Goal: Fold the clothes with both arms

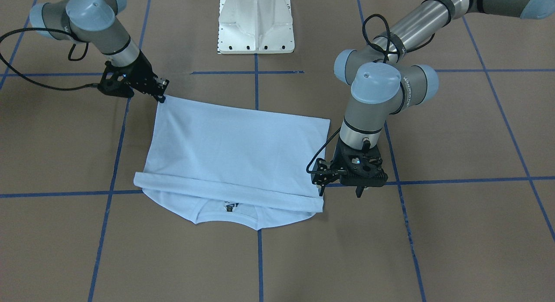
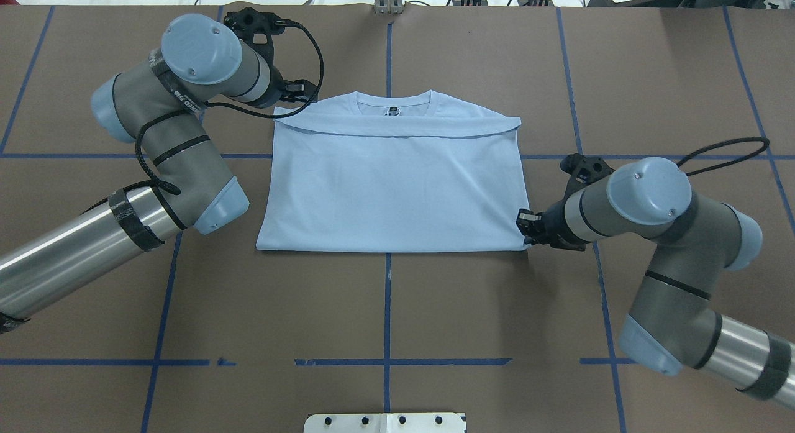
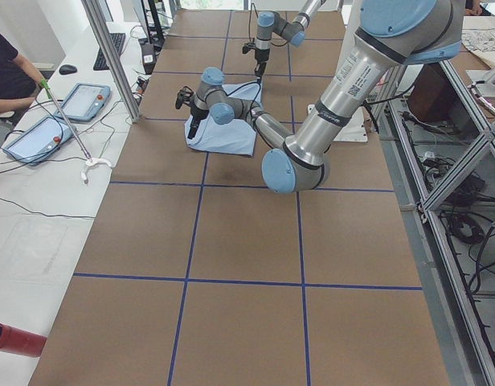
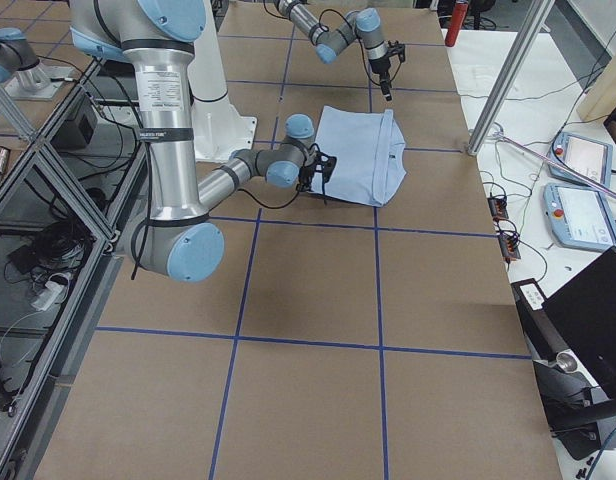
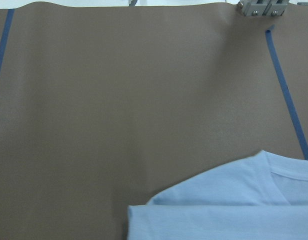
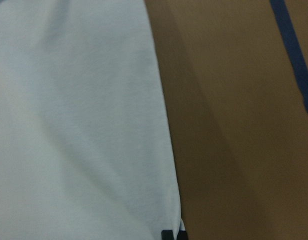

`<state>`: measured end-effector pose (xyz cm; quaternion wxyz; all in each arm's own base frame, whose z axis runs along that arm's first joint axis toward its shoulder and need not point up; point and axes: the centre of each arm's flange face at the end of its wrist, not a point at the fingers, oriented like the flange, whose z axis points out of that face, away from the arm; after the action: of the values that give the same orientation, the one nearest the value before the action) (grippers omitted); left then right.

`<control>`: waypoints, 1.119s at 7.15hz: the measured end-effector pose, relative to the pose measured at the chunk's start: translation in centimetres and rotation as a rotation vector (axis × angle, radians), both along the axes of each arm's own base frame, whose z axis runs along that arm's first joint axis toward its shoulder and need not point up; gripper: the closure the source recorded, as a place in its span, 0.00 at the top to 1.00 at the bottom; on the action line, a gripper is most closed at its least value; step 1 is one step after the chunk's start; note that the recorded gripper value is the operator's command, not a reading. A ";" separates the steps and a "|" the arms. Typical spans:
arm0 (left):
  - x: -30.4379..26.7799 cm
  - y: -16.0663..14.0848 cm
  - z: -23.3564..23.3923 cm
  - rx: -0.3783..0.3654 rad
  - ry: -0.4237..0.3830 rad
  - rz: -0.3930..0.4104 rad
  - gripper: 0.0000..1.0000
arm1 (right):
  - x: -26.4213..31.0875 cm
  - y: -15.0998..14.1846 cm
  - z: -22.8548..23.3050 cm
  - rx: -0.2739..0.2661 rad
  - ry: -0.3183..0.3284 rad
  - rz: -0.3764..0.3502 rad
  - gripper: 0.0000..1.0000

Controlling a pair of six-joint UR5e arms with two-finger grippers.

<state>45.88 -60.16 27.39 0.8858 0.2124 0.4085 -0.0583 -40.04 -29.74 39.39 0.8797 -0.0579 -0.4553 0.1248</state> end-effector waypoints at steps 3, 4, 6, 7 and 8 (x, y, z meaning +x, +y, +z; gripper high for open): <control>-0.4 0.5 1.9 0.013 0.014 0.001 1.00 | -3.3 13.5 -1.2 -0.054 -0.012 -0.244 0.99; -0.5 0.6 2.1 0.014 0.015 0.001 1.00 | -3.9 16.4 -2.1 -0.056 -0.029 -0.304 1.00; -0.5 1.0 2.5 0.012 0.023 0.015 1.00 | -2.9 16.3 -4.4 -0.050 -0.076 -0.299 1.00; -0.4 1.4 2.4 0.000 0.039 0.041 1.00 | -1.6 14.1 -5.6 -0.042 -0.102 -0.245 1.00; -0.6 2.7 2.2 -0.045 0.081 0.053 1.00 | -0.3 11.1 -6.8 -0.030 -0.130 -0.173 1.00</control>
<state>45.23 -57.46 29.56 0.8744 0.1788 0.4479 -0.0524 -40.36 -18.65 32.58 0.8547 -0.1179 -0.5030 0.0513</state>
